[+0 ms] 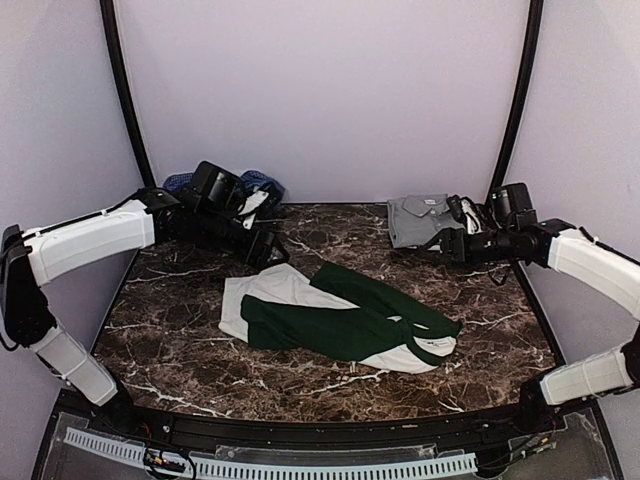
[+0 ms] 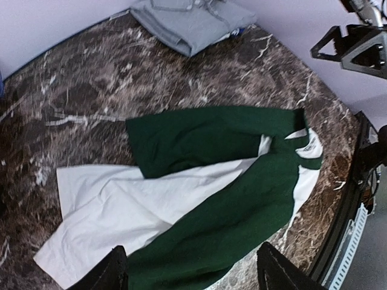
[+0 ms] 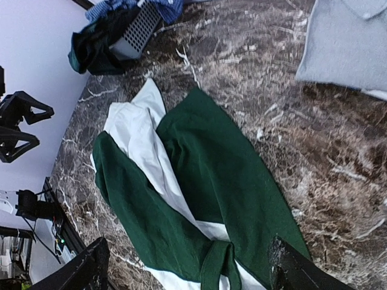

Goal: Fold and stack the mixed laundry pile
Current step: Pick up the crumpled T-shirt from the center of the board.

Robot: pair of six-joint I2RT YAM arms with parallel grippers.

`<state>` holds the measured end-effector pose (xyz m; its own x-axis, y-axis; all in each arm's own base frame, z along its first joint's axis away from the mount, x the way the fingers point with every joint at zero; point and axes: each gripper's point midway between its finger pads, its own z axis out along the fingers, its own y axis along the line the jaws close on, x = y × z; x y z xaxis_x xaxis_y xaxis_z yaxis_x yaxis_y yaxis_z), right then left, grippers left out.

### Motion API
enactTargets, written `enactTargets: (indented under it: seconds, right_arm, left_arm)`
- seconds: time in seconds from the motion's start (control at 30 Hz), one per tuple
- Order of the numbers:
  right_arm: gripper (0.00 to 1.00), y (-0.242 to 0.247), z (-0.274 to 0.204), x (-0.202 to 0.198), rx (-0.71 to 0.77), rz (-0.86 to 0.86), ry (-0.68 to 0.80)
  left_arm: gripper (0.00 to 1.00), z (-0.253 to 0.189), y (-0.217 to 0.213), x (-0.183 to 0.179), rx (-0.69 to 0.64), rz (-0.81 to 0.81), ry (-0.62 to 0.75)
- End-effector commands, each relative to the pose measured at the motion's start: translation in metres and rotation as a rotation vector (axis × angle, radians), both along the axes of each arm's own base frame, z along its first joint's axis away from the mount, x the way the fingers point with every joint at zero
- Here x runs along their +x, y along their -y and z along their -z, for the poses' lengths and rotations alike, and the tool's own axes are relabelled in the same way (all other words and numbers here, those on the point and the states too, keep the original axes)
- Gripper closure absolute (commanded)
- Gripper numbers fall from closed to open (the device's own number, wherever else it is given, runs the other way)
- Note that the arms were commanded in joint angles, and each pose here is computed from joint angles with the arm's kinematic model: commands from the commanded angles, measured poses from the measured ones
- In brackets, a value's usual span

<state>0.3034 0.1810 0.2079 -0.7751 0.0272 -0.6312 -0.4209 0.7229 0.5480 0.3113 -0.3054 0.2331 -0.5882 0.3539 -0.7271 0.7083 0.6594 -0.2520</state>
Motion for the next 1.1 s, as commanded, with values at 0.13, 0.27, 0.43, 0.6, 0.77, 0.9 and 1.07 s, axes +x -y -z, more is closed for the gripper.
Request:
enactTargets:
  seconds: [0.13,0.27,0.43,0.6,0.77,0.9,1.07]
  right_arm:
    - [0.19,-0.014,0.054,-0.014,-0.096,-0.065,-0.128]
    - [0.20,-0.025,0.061,-0.019,-0.101,-0.095,-0.141]
    - [0.20,-0.028,0.060,-0.015,-0.093,-0.095,-0.138]
    - [0.19,-0.030,0.060,-0.012,-0.086,-0.094,-0.137]
    - [0.17,-0.030,0.058,-0.008,-0.093,-0.088,-0.127]
    - [0.16,-0.031,0.055,-0.007,-0.087,-0.091,-0.122]
    - [0.16,-0.033,0.054,-0.006,-0.077,-0.094,-0.122]
  left_arm:
    - [0.33,0.115,-0.039,0.005,0.233,-0.215,-0.265]
    - [0.34,0.143,-0.041,-0.008,0.226,-0.246,-0.359]
    - [0.37,0.166,-0.057,-0.009,0.285,-0.326,-0.389]
    - [0.33,0.187,-0.074,-0.006,0.375,-0.411,-0.426]
    - [0.30,0.183,-0.072,-0.008,0.363,-0.402,-0.439]
    - [0.11,0.178,-0.090,-0.004,0.423,-0.470,-0.390]
    - [0.09,0.180,-0.084,0.002,0.399,-0.461,-0.379]
